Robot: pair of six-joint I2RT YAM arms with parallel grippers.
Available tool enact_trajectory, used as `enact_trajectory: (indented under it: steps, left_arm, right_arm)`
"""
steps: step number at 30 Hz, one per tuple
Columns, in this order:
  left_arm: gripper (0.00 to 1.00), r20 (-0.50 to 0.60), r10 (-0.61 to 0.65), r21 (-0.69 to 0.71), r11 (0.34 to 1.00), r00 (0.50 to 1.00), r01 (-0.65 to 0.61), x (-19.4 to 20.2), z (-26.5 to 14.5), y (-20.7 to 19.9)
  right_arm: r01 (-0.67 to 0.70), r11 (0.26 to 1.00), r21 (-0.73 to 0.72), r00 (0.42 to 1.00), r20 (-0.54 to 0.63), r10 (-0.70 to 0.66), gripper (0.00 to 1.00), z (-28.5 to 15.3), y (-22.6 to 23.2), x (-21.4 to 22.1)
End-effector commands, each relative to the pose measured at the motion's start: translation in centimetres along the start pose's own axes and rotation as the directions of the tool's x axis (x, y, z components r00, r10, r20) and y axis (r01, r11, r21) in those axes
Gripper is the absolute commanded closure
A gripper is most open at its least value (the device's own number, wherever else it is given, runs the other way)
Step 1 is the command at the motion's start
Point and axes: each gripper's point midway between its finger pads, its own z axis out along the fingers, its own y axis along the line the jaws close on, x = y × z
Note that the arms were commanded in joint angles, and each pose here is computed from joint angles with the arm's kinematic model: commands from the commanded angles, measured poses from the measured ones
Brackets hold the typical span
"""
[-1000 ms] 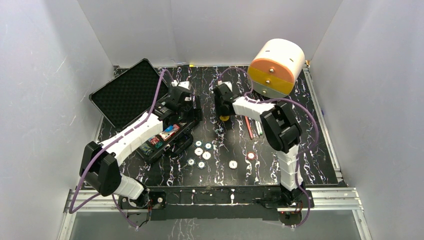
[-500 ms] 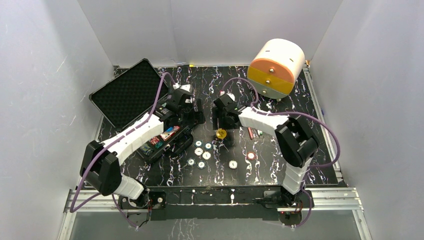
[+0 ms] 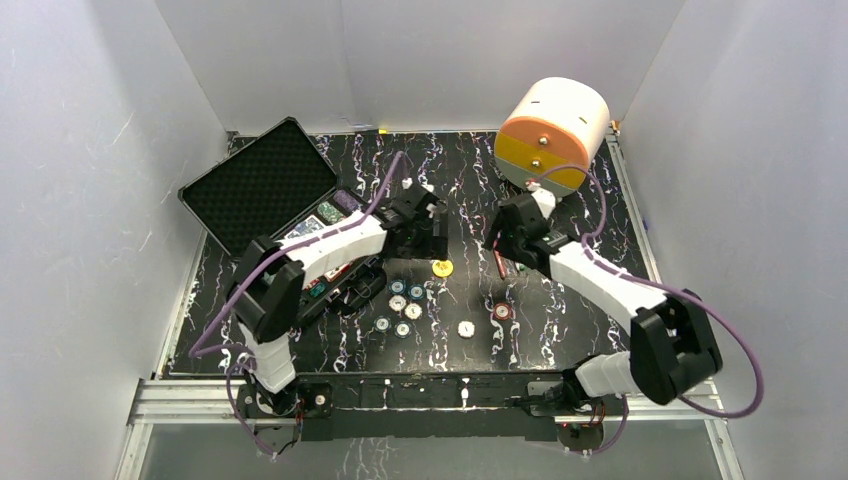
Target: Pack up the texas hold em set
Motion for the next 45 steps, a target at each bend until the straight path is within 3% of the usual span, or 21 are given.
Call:
enact_trajectory:
  steps: [1, 8, 18, 37, 45]
  left_arm:
    - [0.16, -0.009, 0.013, -0.034, 0.999, 1.000, -0.013, -0.3, 0.6, -1.6]
    - [0.22, -0.109, 0.042, -0.148, 0.987, 0.993, -0.058, 1.7, 4.0, -1.8]
    - [0.21, -0.154, 0.081, -0.149, 0.983, 0.985, -0.104, 2.6, 6.0, -2.3]
    - [0.33, -0.233, 0.151, -0.217, 0.955, 0.961, -0.203, 4.2, 8.5, -2.0]
    - [0.49, -0.249, 0.149, -0.225, 0.952, 0.957, -0.207, 4.7, 8.7, -1.6]
  right_arm:
    - [-0.095, 0.995, 0.016, 0.993, 0.067, 0.094, 0.27, -1.1, -2.5, -0.7]
    - [-0.116, 0.993, 0.036, 0.992, 0.053, 0.114, 0.27, -1.4, -4.8, 0.4]
    - [-0.095, 0.995, 0.021, 0.994, 0.058, 0.094, 0.29, -1.8, -5.0, 0.4]
    - [-0.076, 0.997, 0.008, 0.997, 0.035, 0.075, 0.30, -1.3, -5.0, 1.4]
    - [-0.074, 0.997, 0.009, 0.997, 0.036, 0.074, 0.31, -1.2, -5.0, 1.3]
